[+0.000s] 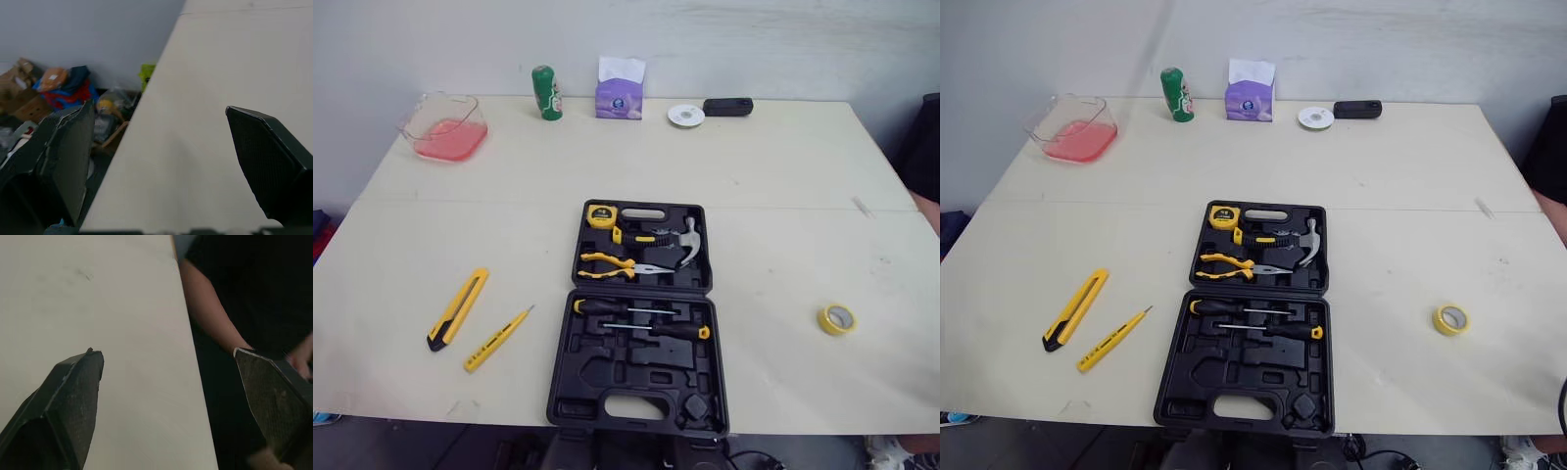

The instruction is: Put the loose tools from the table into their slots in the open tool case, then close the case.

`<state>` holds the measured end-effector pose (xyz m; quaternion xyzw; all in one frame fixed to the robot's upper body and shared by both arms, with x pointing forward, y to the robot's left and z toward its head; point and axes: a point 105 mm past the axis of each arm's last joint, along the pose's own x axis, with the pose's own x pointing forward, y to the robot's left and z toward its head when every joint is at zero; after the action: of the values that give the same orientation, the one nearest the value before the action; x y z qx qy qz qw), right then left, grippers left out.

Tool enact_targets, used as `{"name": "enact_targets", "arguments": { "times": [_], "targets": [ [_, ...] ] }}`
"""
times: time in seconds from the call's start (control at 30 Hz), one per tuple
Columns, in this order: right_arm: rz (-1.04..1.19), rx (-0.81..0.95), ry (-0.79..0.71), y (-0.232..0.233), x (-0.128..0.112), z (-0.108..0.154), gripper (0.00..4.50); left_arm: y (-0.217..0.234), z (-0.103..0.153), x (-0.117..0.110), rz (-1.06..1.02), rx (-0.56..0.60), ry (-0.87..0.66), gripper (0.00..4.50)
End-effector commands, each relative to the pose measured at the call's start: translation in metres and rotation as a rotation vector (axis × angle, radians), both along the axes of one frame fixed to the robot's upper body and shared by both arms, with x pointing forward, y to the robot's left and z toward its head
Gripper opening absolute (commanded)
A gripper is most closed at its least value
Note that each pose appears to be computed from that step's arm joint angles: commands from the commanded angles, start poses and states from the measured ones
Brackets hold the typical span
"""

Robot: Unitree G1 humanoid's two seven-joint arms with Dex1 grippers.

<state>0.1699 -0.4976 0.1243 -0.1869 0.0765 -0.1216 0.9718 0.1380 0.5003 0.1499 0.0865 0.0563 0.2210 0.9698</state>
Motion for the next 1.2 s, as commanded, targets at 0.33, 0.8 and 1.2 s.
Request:
{"name": "enact_targets", "arguments": {
  "times": [0.33,0.8,1.2],
  "targets": [
    [0.026,-0.064,-0.034,0.008,0.014,0.004,4.43,-0.02,0.015,0.02,-0.097,0.038,-0.042,4.5],
    [0.863,0.09,-0.347,0.191,0.109,0.06,4.43,-0.099,0.043,0.049,-0.584,0.007,-0.019,4.5],
    [1.445,0.188,-0.239,0.308,0.091,0.083,4.43,-0.216,0.034,0.052,-1.049,-0.086,0.339,4.5]
  ]
}}
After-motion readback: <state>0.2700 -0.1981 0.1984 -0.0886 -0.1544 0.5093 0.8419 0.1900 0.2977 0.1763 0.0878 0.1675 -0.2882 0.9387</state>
